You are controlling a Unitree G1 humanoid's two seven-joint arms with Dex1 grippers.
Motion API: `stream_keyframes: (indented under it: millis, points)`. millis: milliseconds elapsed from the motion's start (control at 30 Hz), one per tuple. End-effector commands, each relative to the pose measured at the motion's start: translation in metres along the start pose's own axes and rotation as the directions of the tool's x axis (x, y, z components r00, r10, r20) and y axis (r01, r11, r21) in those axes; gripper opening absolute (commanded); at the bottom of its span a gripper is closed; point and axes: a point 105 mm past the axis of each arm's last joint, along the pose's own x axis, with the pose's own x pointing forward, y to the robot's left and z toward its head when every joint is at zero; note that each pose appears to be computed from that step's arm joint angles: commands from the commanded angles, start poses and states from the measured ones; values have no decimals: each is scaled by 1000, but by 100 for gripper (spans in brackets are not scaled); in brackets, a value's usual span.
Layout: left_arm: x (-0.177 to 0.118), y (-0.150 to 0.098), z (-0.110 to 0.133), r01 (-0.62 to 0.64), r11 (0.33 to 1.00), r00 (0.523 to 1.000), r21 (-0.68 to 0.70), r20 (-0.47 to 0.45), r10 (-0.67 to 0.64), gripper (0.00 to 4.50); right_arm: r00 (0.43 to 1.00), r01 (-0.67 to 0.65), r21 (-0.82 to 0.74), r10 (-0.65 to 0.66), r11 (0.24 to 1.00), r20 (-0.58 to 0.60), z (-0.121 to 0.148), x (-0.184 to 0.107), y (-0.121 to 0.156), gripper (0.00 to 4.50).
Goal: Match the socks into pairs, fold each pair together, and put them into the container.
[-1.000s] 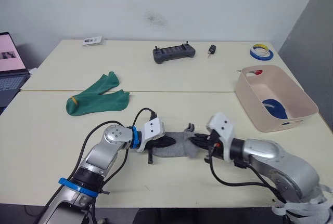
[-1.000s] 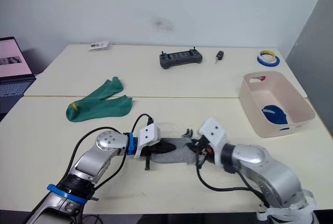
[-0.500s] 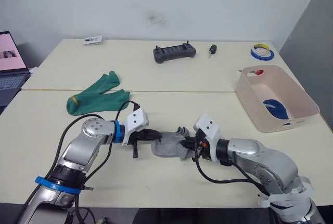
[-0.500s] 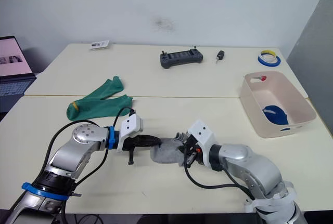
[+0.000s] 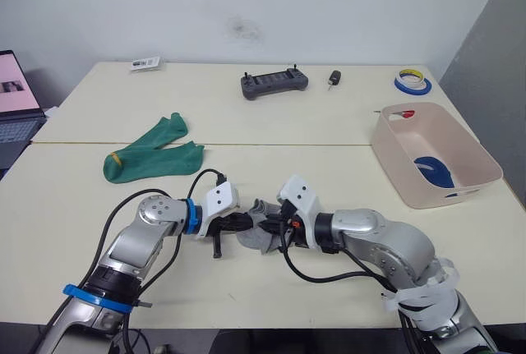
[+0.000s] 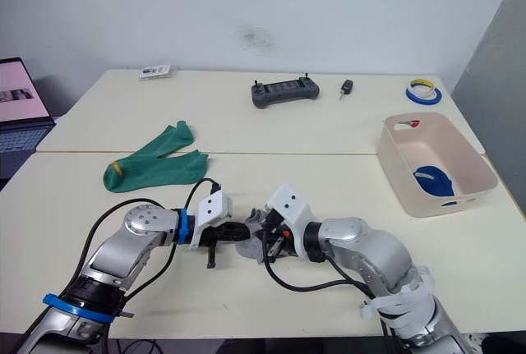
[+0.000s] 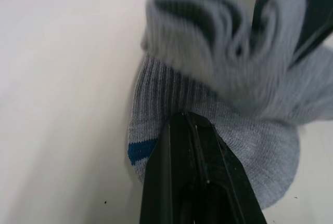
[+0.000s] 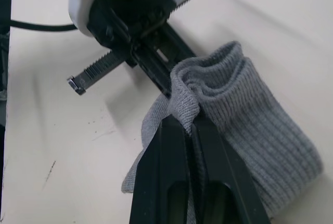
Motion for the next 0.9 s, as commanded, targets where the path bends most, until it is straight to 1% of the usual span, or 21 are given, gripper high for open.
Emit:
stream_keyframes:
  millis: [33, 267, 367, 500, 533, 633, 733, 833, 900]
  points:
    - [0, 0, -5, -6, 1000, 1000, 1, -20, 6, 0, 1000, -19, -33, 20, 999, 25, 7, 5, 3, 3]
    - [0, 0, -5, -8, 1000, 1000, 6, -21, 8, 0, 999, -35, -6, 35, 999, 29, 3, 11, 4, 3]
    - [0, 0, -5, -11, 1000, 1000, 7, -20, 11, 0, 997, -45, 2, 45, 999, 62, 12, 4, 6, 76]
    - [0, 1, -6, -18, 1000, 1000, 5, -19, 19, 0, 995, -55, -2, 55, 998, 79, 20, -11, 8, 209]
    - [0, 1, -6, -21, 1000, 1000, 3, -18, 21, 0, 994, -77, -9, 78, 997, 72, 20, -18, 10, 244]
    - [-1, 1, -6, -26, 1000, 1000, -2, -13, 26, 0, 993, -109, -34, 111, 993, 42, 15, -33, 14, 244]
    - [-3, 2, -5, -41, 999, 999, -14, 4, 41, 0, 995, -63, -76, 69, 995, 78, 18, -37, 7, 244]
    - [-9, 7, 0, -69, 997, 997, -23, 30, 70, 0, 992, 25, -84, -15, 996, 125, 18, -30, -6, 182]
    - [-15, 9, 3, -85, 996, 995, -39, 52, 87, 0, 992, 53, -92, -42, 994, 116, 11, -22, -11, 113]
